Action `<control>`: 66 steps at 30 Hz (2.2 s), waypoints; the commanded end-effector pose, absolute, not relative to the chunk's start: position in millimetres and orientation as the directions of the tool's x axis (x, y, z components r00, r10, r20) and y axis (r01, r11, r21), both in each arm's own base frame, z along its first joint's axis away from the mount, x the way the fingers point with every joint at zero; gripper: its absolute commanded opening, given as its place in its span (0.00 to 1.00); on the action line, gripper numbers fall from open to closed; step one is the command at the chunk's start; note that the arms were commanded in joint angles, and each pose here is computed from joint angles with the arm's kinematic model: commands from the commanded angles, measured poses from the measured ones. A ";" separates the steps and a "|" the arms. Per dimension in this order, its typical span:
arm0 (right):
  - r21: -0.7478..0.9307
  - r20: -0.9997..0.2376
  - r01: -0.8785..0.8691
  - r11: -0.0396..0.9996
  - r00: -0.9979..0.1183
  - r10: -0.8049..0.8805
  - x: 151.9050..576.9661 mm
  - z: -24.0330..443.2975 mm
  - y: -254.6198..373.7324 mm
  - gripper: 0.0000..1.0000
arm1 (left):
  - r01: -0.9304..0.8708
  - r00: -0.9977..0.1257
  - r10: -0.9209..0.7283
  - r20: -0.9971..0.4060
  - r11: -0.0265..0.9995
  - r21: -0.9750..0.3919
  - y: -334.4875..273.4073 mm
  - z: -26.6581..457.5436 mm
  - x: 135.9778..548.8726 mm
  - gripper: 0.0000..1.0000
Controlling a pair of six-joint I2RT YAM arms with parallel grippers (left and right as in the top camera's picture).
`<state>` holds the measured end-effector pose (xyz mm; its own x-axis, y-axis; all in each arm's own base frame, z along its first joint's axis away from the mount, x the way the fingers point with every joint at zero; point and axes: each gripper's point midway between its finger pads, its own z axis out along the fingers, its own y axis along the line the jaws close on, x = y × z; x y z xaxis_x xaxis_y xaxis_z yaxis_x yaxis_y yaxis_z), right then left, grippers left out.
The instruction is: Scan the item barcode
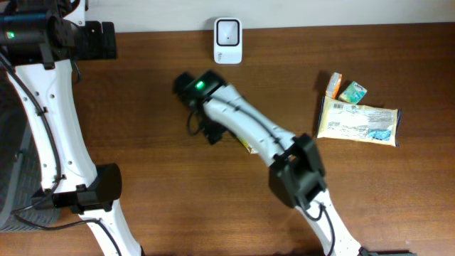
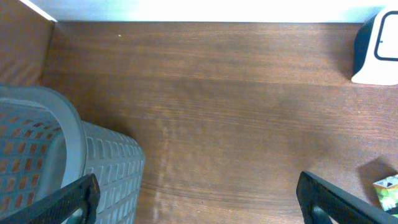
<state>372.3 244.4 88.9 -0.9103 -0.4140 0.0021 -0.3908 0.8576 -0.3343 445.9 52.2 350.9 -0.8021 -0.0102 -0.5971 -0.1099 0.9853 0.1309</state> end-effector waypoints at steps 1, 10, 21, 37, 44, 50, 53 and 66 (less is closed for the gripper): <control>-0.093 0.107 -0.426 0.900 -0.903 -0.416 363.0 94.5 226.7 0.99 | -0.126 -0.791 -0.020 -0.612 0.984 0.130 55.7 357.9 442.3 0.99; 0.081 0.260 -0.407 0.910 -0.872 -0.414 339.5 39.6 206.7 0.99 | -0.126 -0.791 -0.020 -0.612 0.984 0.130 55.7 357.9 442.3 0.99; -0.028 0.182 -0.366 0.930 -0.917 -0.355 368.6 13.2 182.7 0.60 | -0.126 -0.791 -0.020 -0.612 0.984 0.130 55.7 357.9 442.3 0.99; 0.064 0.149 -0.318 0.946 -0.934 -0.325 376.4 20.2 194.2 0.19 | -0.126 -0.791 -0.020 -0.612 0.984 0.130 55.7 357.9 442.3 0.99; 0.590 -0.029 -0.370 0.718 -0.898 -0.439 381.2 90.4 275.5 0.17 | -0.126 -0.791 -0.021 -0.612 0.984 0.130 55.7 357.9 442.3 0.99; 0.841 -0.211 -0.363 0.400 -0.902 -0.377 401.5 168.3 286.7 0.13 | -0.126 -0.791 -0.020 -0.612 0.984 0.130 55.7 357.9 442.3 0.99; 0.845 -0.228 -0.355 0.399 -0.915 -0.332 414.2 185.2 269.4 0.13 | -0.126 -0.791 -0.020 -0.612 0.984 0.130 55.7 357.9 442.3 0.99; 0.821 -0.375 -0.447 0.356 -0.891 -0.255 423.4 275.9 241.5 0.13 | -0.135 -0.790 -0.028 -0.612 0.982 0.130 59.9 357.9 441.7 0.99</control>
